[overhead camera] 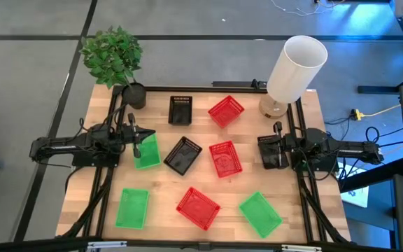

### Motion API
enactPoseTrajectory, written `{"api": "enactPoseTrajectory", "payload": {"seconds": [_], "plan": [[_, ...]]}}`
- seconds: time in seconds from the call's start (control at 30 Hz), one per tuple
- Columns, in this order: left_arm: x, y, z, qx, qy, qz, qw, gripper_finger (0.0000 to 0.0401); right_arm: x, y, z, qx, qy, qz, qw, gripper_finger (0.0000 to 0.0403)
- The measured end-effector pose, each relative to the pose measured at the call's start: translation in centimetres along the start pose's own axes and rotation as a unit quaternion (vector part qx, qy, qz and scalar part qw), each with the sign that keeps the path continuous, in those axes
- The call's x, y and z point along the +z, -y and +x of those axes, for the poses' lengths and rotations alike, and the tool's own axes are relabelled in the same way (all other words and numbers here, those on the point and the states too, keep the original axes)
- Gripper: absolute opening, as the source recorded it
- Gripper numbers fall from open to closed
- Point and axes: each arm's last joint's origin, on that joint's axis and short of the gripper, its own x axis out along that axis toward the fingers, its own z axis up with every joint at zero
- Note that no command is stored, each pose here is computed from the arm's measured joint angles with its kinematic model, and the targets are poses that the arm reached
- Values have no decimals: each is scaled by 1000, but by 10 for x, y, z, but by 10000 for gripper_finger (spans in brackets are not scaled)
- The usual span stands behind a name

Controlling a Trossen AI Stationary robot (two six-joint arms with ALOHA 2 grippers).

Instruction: Stack baskets by color

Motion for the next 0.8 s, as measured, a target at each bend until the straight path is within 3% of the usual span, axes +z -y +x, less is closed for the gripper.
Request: {"api": "enactPoseTrajectory", "payload": {"seconds": [0.37,0.5,0.6,0.8], "plan": [[0,0,0,0,0,0,1000,0,8,1,0,-10,42,0,999,10],[0,0,0,0,0,0,1000,0,28,2,-5,-12,61,-4,998,3],[0,0,0,0,0,0,1000,0,48,3,-10,-14,37,0,999,2],[0,0,0,0,0,0,1000,0,96,9,-12,-77,-68,24,994,1]]}}
